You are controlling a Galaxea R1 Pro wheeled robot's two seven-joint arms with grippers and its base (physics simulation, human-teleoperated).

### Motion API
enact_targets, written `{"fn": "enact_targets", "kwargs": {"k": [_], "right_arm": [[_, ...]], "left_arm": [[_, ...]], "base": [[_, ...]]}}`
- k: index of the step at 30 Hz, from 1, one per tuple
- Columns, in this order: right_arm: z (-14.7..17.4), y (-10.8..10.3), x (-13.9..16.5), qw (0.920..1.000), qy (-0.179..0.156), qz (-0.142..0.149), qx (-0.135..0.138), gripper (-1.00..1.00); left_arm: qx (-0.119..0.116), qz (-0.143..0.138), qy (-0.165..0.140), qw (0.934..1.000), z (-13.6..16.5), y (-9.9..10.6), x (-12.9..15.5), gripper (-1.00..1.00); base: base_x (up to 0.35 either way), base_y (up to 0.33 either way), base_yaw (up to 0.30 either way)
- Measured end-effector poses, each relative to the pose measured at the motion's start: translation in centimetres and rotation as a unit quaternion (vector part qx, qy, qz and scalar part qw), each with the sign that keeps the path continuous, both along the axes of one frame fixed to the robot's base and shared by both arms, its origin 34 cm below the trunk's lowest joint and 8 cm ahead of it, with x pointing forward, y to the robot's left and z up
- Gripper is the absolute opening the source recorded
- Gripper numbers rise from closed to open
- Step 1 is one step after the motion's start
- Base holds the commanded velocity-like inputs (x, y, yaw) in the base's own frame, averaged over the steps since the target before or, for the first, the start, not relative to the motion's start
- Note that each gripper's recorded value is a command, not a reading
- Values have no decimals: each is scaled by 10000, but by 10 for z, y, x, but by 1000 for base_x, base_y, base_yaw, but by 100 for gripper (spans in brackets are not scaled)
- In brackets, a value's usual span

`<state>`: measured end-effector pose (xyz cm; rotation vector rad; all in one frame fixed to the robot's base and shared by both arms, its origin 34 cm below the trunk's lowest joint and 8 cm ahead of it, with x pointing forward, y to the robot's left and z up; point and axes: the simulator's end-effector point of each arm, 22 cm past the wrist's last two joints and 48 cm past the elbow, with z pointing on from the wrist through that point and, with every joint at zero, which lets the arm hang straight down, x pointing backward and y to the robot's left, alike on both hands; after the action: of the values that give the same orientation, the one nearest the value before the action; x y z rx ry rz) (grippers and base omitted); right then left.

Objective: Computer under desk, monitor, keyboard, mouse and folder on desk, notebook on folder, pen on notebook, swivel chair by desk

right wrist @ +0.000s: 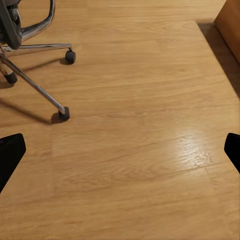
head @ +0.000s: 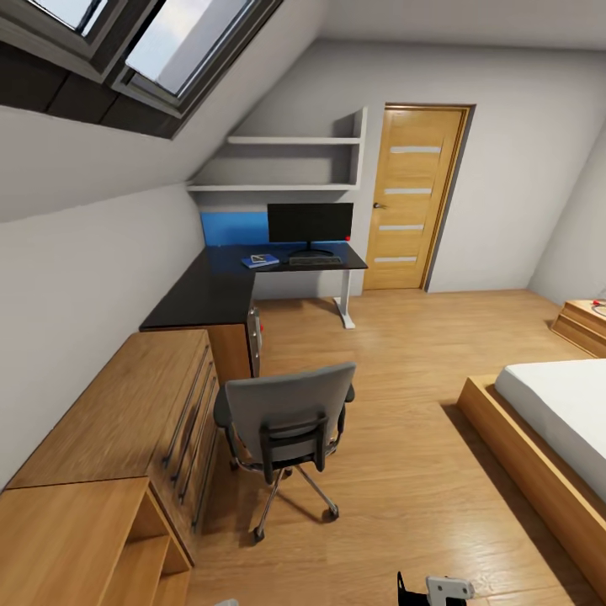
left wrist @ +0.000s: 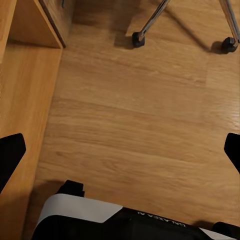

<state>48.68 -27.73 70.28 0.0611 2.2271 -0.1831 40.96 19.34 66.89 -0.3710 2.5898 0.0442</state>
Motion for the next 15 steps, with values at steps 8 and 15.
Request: {"fn": "enact_targets", "kwargs": {"k": [8,15], "right_arm": [[-6,0,3,10000,-5,0,0,100],[-12,0,6,10000,-3,0,0,100]], "left_arm": [[-10,22,1,10000,-7,0,3,100],[-4,17,5,10000,-13,0,5,100]], "base": [[0,0,0],[0,0,0]]}}
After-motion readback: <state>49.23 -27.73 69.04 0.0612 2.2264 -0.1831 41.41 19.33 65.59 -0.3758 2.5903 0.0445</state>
